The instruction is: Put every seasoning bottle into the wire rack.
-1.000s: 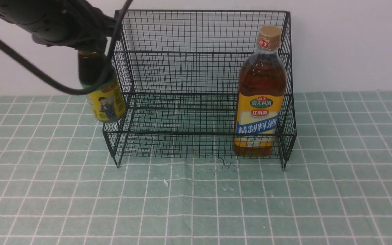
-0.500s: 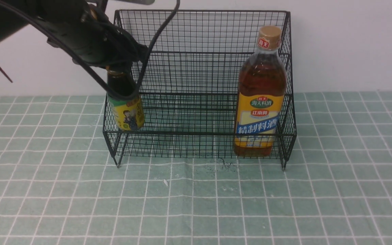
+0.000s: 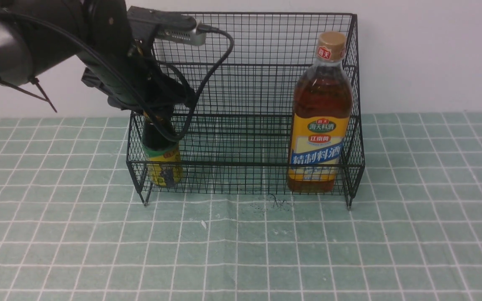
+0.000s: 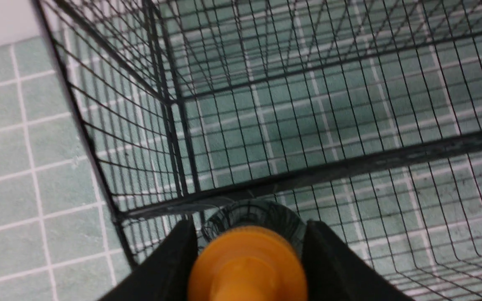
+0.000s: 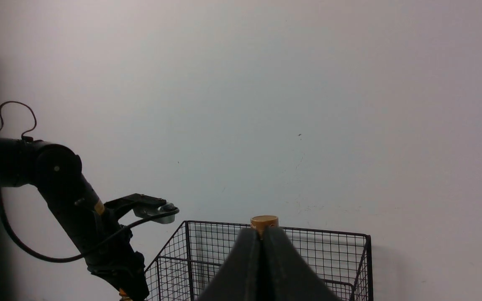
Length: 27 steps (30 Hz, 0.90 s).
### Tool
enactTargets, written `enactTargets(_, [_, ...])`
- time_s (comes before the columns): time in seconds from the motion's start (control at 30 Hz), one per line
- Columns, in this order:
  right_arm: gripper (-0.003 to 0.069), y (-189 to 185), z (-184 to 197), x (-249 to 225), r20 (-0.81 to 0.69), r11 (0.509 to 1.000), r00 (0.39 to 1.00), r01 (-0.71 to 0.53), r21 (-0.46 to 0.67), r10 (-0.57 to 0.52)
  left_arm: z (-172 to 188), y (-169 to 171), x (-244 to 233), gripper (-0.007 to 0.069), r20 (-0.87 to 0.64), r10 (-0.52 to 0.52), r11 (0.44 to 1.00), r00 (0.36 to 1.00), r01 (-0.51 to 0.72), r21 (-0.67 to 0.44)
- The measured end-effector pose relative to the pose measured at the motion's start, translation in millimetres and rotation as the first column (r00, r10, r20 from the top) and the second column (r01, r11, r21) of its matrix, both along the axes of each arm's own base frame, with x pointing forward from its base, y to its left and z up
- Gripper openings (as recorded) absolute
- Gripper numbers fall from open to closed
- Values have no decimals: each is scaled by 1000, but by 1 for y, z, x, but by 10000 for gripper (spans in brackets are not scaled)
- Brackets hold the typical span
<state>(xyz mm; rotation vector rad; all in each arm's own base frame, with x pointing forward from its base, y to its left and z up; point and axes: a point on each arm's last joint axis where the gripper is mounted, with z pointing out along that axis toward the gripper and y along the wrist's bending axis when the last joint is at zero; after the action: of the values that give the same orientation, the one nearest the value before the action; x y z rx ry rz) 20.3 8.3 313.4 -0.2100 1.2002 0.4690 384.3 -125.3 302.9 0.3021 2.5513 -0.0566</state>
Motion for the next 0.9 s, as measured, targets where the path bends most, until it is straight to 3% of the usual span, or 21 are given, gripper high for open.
enactTargets(0.13, [-15,0,0,0,0,1000,1000,0,0,0,2,-6,-3,328,5,-17,1000,1000,17,1])
enactTargets(0.27, [-15,0,0,0,0,1000,1000,0,0,0,19,-4,-12,416,37,-22,1000,999,22,-9])
enactTargets(0.4, [-15,0,0,0,0,1000,1000,0,0,0,34,0,-22,421,53,-19,1000,998,20,-3])
enactTargets(0.57, [-15,0,0,0,0,1000,1000,0,0,0,78,16,-55,318,113,-22,999,993,19,27])
enactTargets(0.67, [-15,0,0,0,0,1000,1000,0,0,0,121,37,-103,136,149,-7,999,989,1,42])
enactTargets(0.77, [-15,0,0,0,0,1000,1000,0,0,0,152,53,-150,32,217,3,1000,976,-3,-3])
enactTargets(0.9, [-15,0,0,0,0,1000,1000,0,0,0,169,68,-200,-3,305,5,997,952,18,-72])
